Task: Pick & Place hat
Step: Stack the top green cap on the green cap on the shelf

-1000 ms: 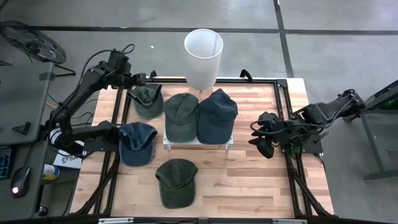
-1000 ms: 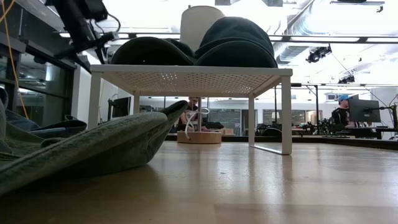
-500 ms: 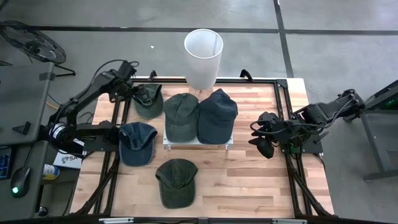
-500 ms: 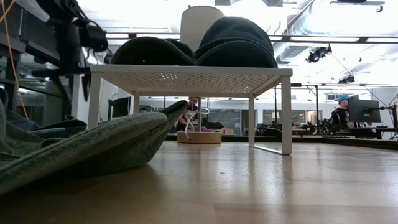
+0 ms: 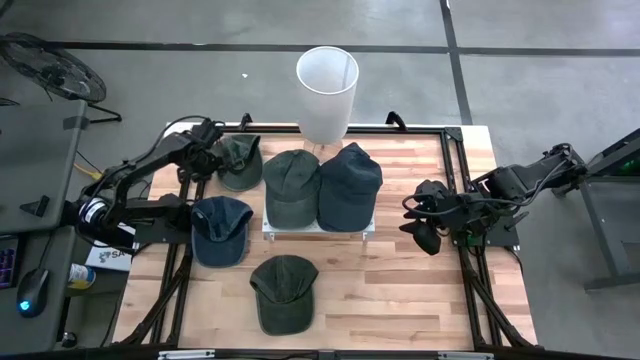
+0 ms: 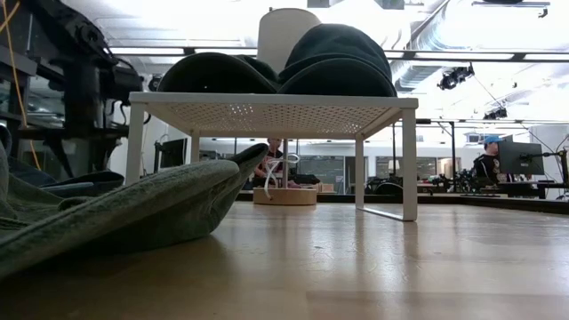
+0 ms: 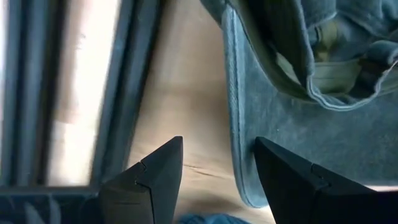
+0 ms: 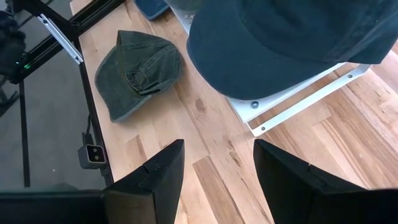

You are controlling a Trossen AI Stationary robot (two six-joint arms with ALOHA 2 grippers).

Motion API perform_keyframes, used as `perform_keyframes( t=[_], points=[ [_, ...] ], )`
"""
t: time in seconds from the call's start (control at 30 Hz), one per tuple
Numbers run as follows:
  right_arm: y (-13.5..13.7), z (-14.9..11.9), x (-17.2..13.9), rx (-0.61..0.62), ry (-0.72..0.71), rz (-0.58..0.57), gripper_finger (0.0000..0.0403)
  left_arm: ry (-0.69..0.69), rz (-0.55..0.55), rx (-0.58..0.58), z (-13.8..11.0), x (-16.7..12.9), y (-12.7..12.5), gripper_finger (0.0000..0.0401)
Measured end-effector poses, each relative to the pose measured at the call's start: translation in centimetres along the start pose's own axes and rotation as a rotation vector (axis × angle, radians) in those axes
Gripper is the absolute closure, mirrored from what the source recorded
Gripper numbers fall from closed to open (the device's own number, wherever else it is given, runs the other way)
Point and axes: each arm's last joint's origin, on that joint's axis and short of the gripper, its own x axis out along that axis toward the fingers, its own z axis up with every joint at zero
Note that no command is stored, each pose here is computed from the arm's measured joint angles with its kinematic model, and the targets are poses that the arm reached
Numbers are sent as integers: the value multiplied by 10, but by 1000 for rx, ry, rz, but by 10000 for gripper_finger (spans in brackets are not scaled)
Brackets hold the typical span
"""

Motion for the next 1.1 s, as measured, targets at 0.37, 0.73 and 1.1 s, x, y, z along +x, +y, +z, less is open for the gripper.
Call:
perform_keyframes(
  t=[0.37, 0.73, 1.1],
  points=[
    [0, 0, 0, 0, 0, 0, 217, -21, -57, -3, 1, 6, -2, 208],
    [0, 0, 0, -2, 3, 2, 217, -25, -98, 1, 3, 6, -5, 295],
    [0, 0, 0, -8, 10, 7, 217, -30, -116, 55, 3, 5, -6, 391]
  ],
)
